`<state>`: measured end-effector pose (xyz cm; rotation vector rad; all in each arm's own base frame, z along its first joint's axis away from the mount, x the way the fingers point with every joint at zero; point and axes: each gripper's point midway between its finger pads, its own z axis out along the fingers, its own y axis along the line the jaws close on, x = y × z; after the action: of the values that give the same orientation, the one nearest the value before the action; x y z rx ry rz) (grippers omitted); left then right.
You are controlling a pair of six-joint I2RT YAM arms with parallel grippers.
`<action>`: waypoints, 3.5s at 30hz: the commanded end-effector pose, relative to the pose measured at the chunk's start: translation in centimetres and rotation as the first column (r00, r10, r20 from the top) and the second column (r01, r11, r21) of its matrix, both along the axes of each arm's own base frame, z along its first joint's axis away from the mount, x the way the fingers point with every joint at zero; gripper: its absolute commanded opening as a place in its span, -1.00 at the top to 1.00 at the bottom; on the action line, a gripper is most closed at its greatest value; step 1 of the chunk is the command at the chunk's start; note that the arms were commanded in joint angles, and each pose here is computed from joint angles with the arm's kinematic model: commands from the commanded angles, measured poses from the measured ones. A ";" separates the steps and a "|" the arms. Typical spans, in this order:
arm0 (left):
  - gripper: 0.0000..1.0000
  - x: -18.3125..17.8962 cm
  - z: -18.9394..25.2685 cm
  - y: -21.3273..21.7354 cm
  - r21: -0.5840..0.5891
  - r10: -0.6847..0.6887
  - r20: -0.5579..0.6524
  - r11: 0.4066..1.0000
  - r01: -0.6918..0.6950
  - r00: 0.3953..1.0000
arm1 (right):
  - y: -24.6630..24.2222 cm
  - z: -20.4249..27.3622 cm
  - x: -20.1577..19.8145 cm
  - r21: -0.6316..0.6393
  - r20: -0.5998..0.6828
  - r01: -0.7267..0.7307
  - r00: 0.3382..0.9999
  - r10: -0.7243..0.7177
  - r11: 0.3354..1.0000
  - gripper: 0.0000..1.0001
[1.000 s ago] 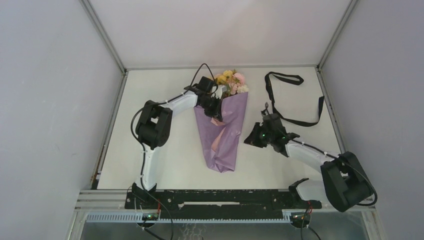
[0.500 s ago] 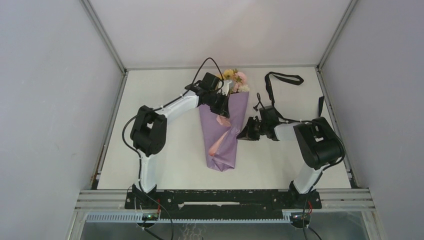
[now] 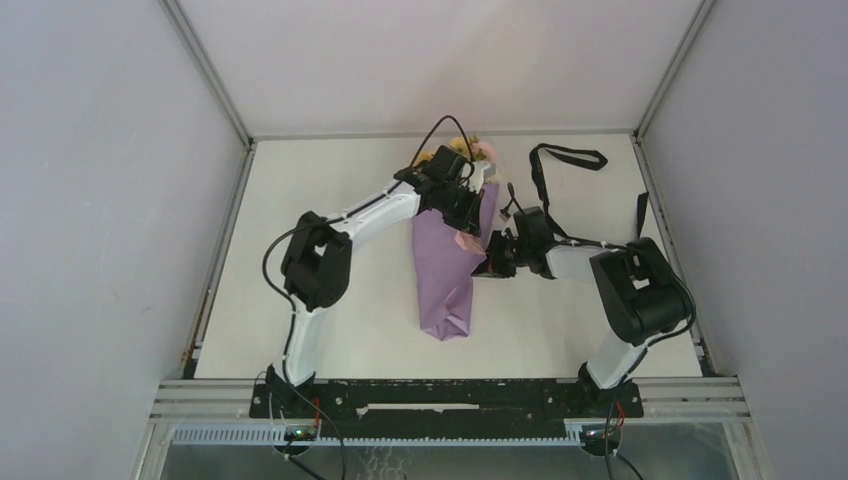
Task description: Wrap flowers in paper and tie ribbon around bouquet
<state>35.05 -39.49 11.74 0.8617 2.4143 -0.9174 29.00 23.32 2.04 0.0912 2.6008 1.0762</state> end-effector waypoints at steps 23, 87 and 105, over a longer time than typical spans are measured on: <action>1.00 3.1 -4.4 0.9 0.098 0.056 0.030 0.994 -0.058 0.998 | -1.6 9.9 0.1 -0.093 0.287 0.056 0.958 -0.028 0.994 -0.33; 0.58 -22.8 -6.2 4.2 0.575 -0.840 0.179 0.512 0.638 0.512 | -3.1 2.5 -0.1 -0.031 0.113 0.143 0.984 -0.139 0.989 1.00; 0.51 -13.8 -4.9 0.7 0.655 -0.743 0.402 0.641 0.399 0.534 | -3.3 1.9 0.0 -0.046 0.102 0.154 0.984 -0.149 0.987 0.99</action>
<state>21.43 -37.60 10.34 1.8942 1.7631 -0.2029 27.72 20.34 3.36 0.1973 2.5397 0.9485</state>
